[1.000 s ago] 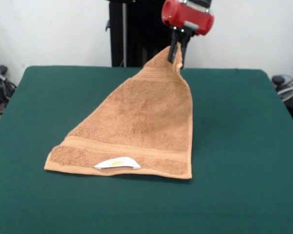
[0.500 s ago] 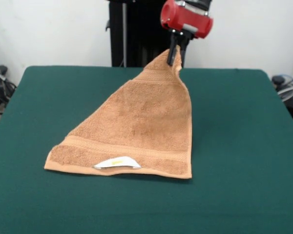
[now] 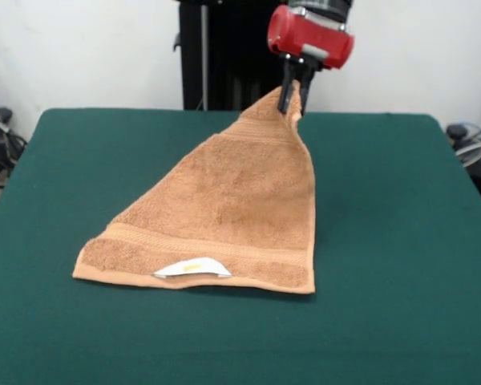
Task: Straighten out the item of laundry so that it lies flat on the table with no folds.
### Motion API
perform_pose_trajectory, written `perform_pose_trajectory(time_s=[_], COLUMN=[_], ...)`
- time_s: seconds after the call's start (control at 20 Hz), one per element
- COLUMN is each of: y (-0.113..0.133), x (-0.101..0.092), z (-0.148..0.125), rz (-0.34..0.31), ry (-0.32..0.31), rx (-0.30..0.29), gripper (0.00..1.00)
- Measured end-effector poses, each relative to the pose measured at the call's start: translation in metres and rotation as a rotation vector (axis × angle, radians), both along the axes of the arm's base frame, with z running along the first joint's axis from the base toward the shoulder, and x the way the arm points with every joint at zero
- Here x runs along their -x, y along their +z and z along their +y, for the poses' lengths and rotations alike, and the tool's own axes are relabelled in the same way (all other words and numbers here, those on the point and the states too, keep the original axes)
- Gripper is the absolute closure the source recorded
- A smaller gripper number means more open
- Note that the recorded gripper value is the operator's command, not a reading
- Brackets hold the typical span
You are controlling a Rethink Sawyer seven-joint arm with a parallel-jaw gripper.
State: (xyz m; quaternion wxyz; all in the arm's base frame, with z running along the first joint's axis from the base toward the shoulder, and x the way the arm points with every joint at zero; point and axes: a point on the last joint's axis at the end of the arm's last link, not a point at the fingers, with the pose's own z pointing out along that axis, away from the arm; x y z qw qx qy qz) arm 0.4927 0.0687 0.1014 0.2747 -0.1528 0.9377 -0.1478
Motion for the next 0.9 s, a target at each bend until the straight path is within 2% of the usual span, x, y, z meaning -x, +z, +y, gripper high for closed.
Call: perform_pose_trajectory(time_s=[0.3,0.9], y=[-0.013,-0.029], x=[0.007,0.015], z=[0.010,0.010], rz=[0.015,0.021], ry=[-0.043,-0.101], rx=[-0.039,-0.074], gripper=[1.00,1.00])
